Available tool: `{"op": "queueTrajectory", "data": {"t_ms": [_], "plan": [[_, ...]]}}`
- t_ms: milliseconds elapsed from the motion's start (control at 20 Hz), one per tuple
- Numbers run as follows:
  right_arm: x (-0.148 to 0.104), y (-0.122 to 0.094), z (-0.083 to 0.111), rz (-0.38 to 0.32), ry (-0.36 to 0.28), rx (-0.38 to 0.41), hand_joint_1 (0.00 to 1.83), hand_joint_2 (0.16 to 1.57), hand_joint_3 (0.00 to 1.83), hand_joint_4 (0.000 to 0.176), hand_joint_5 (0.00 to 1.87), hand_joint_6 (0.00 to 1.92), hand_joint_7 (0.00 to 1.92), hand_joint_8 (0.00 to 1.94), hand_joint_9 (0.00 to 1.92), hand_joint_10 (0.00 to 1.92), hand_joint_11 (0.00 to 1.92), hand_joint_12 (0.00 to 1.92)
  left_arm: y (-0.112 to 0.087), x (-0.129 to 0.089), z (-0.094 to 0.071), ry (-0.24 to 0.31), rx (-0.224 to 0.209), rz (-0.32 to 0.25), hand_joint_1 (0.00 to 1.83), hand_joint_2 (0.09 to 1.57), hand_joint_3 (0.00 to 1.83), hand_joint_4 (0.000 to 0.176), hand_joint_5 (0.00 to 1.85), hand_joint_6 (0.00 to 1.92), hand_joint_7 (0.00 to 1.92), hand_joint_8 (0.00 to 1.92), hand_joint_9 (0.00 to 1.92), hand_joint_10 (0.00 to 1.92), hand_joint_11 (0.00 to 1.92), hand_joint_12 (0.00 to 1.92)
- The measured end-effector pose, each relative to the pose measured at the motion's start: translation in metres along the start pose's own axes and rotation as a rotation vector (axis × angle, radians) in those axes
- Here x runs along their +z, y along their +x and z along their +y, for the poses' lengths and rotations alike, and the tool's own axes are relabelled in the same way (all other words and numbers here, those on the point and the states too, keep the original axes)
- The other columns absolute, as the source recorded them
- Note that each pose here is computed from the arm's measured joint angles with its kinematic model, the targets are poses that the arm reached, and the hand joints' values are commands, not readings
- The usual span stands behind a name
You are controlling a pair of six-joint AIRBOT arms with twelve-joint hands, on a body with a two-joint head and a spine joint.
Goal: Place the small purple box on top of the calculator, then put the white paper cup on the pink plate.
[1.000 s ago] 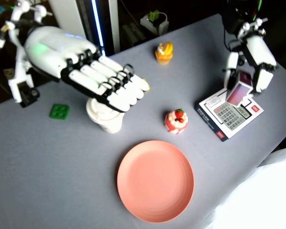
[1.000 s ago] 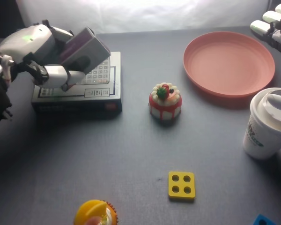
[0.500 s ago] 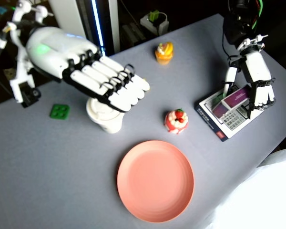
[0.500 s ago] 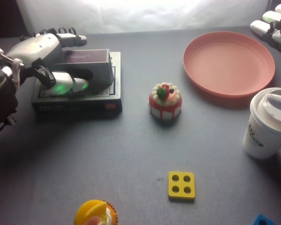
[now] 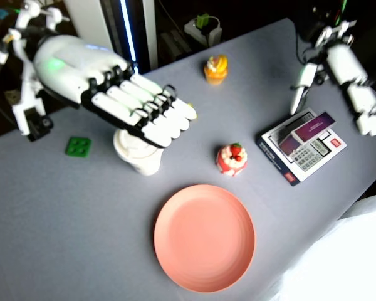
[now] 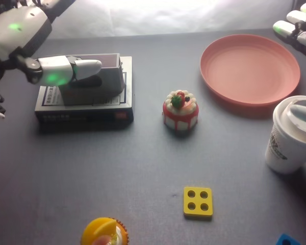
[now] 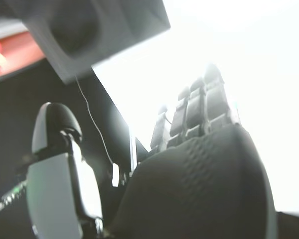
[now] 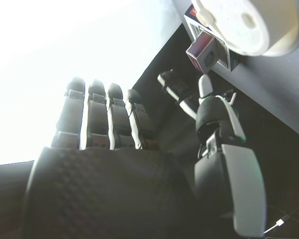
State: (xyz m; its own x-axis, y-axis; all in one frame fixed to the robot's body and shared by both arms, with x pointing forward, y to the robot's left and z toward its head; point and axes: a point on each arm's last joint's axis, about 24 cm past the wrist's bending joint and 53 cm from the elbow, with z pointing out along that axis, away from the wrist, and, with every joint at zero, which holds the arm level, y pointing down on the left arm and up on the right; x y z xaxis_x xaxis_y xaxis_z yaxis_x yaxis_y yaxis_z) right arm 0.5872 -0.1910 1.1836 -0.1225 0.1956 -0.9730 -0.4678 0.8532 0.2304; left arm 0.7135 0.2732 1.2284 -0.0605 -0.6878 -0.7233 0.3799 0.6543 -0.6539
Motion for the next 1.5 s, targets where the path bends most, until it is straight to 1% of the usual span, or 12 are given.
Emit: {"op": "queueTrajectory", "data": {"t_ms": [50, 400, 500, 800, 850, 1050, 1200, 1250, 1300, 1350, 1450, 1500], "plan": [[-0.001, -0.001, -0.002, 0.001, 0.002, 0.026, 0.36, 1.19, 0.0, 0.0, 0.0, 0.0, 0.0, 0.0, 0.0, 0.0, 0.0, 0.0, 0.001, -0.004, -0.012, 0.042, 0.013, 0.002, 0.52, 1.13, 0.05, 0.111, 0.0, 0.0, 0.0, 0.0, 0.0, 0.0, 0.0, 0.0], [-0.005, 0.01, -0.022, 0.061, -0.02, 0.245, 0.54, 1.02, 0.0, 0.022, 0.0, 0.0, 0.0, 0.0, 0.0, 0.0, 0.0, 0.02, 0.0, -0.024, -0.058, 0.196, 0.022, -0.01, 0.45, 1.26, 0.03, 0.128, 0.0, 0.0, 0.0, 0.0, 0.0, 0.0, 0.0, 0.0], [-0.005, 0.022, -0.027, 0.088, -0.015, 0.314, 0.54, 0.97, 0.0, 0.004, 0.0, 0.0, 0.0, 0.0, 0.0, 0.0, 0.01, 0.03, -0.002, -0.026, -0.064, 0.218, 0.016, -0.018, 0.49, 1.27, 0.02, 0.08, 0.0, 0.0, 0.0, 0.0, 0.0, 0.0, 0.0, 0.0], [0.001, 0.048, -0.033, 0.145, 0.001, 0.375, 0.59, 0.92, 0.0, 0.028, 0.0, 0.0, 0.0, 0.0, 0.0, 0.0, 0.0, 0.0, 0.0, -0.026, -0.066, 0.223, 0.017, -0.013, 0.56, 1.26, 0.01, 0.082, 0.01, 0.0, 0.0, 0.0, 0.0, 0.0, 0.0, 0.0], [0.002, 0.055, -0.034, 0.162, 0.008, 0.384, 0.63, 0.9, 0.0, 0.0, 0.0, 0.0, 0.0, 0.0, 0.0, 0.0, 0.01, 0.42, 0.0, -0.026, -0.066, 0.223, 0.017, -0.014, 0.57, 1.25, 0.0, 0.088, 0.02, 0.01, 0.0, 0.0, 0.0, 0.0, 0.0, 0.0], [0.005, 0.077, -0.043, 0.216, 0.04, 0.408, 0.67, 0.95, 0.0, 0.0, 0.0, 0.0, 0.0, 0.0, 0.0, 0.0, 0.0, 0.69, 0.0, -0.026, -0.066, 0.223, 0.016, -0.014, 0.6, 1.25, 0.0, 0.078, 0.02, 0.0, 0.0, 0.0, 0.0, 0.0, 0.01, 0.01], [0.009, 0.093, -0.05, 0.252, 0.066, 0.425, 0.89, 1.02, 0.01, 0.0, 0.0, 0.0, 0.0, 0.0, 0.13, 0.08, 0.0, 1.4, -0.001, -0.027, -0.066, 0.224, 0.014, -0.014, 0.6, 1.26, 0.0, 0.069, 0.02, 0.01, 0.0, 0.0, 0.0, 0.0, 0.0, 0.0], [0.012, 0.094, -0.051, 0.251, 0.068, 0.43, 0.99, 1.07, 0.0, 0.0, 0.1, 0.05, 0.17, 0.07, 0.14, 0.56, 0.0, 1.58, -0.001, -0.027, -0.066, 0.223, 0.013, -0.014, 0.6, 1.26, 0.0, 0.076, 0.02, 0.0, 0.0, 0.0, 0.0, 0.0, 0.0, 0.0], [0.013, 0.094, -0.052, 0.249, 0.068, 0.432, 0.99, 1.07, 0.0, 0.0, 0.1, 0.05, 0.17, 0.07, 0.14, 0.56, 0.0, 1.58, -0.001, -0.027, -0.066, 0.223, 0.013, -0.014, 0.6, 1.26, 0.0, 0.076, 0.02, 0.0, 0.0, 0.0, 0.0, 0.0, 0.0, 0.0], [0.013, 0.092, -0.052, 0.239, 0.066, 0.442, 1.18, 1.13, 0.01, 0.0, 0.31, 0.62, 0.48, 0.4, 0.39, 1.2, 0.31, 1.81, -0.001, -0.027, -0.066, 0.226, 0.012, -0.016, 0.61, 1.25, 0.0, 0.07, 0.03, 0.01, 0.0, 0.0, 0.0, 0.0, 0.0, 0.0], [0.016, 0.088, -0.051, 0.229, 0.06, 0.443, 1.3, 1.14, 0.01, 0.0, 0.36, 1.06, 0.43, 1.11, 0.58, 1.66, 0.65, 1.92, -0.001, -0.027, -0.066, 0.226, 0.012, -0.017, 0.64, 1.26, 0.0, 0.06, 0.03, 0.01, 0.0, 0.0, 0.0, 0.0, 0.0, 0.0], [0.016, 0.088, -0.05, 0.231, 0.06, 0.442, 1.29, 1.24, 0.02, 0.0, 0.33, 1.19, 0.6, 1.44, 0.51, 1.74, 0.59, 1.92, -0.001, -0.027, -0.065, 0.223, 0.012, -0.016, 0.65, 1.26, 0.0, 0.063, 0.04, 0.01, 0.0, 0.0, 0.0, 0.0, 0.0, 0.0]]}}
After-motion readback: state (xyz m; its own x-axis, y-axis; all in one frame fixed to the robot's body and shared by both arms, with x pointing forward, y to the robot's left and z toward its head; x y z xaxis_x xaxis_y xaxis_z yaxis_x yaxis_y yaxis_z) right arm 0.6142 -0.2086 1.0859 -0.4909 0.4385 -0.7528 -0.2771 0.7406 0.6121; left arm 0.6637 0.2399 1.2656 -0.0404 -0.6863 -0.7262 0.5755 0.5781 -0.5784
